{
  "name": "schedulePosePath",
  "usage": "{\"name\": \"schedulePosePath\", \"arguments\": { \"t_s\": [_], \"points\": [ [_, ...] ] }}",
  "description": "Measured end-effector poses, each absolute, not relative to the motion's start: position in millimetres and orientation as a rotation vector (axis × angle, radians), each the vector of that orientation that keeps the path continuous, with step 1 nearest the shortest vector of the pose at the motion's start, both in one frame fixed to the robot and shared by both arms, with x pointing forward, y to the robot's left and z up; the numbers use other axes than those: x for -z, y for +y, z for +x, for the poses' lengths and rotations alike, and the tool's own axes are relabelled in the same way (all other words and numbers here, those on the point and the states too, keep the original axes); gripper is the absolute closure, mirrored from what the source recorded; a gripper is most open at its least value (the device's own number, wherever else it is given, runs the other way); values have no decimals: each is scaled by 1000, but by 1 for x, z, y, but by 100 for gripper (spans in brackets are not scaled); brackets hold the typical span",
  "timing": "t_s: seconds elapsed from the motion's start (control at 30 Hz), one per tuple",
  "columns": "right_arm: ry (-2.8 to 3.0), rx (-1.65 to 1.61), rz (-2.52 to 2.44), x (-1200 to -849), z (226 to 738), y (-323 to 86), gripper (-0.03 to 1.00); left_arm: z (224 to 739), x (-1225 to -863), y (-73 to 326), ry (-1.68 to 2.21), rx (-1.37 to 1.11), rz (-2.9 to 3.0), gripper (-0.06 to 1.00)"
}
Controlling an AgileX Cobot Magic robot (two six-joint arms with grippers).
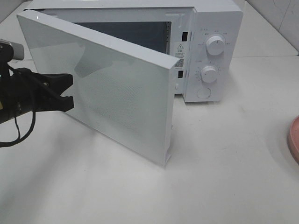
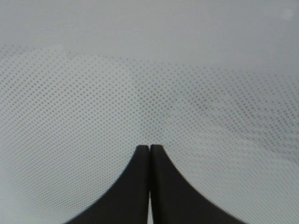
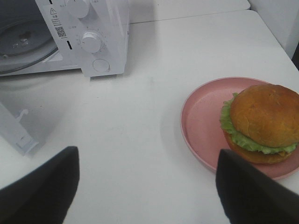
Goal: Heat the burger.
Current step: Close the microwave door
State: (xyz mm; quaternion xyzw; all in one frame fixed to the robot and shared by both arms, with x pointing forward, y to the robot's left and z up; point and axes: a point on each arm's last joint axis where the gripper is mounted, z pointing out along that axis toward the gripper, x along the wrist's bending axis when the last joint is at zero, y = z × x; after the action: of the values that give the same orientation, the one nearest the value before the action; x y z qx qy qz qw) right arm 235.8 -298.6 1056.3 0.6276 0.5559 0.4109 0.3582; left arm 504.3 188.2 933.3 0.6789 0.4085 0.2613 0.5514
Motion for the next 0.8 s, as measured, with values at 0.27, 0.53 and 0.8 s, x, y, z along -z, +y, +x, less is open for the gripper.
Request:
{"name": "schedulePosePath", "arguments": {
  "t_s": [0.27, 0.53, 0.8],
  "points": [
    [1434, -1060, 1619, -1056, 236, -299, 21, 515, -937, 169, 937, -600, 1627, 94],
    [1434, -1060, 1619, -1056, 236, -299, 21, 526, -937, 155, 924, -588, 1635, 94],
    [1434, -1060, 1619, -1056, 236, -299, 21, 542, -939, 141, 912, -590, 1633, 94]
  ]
}}
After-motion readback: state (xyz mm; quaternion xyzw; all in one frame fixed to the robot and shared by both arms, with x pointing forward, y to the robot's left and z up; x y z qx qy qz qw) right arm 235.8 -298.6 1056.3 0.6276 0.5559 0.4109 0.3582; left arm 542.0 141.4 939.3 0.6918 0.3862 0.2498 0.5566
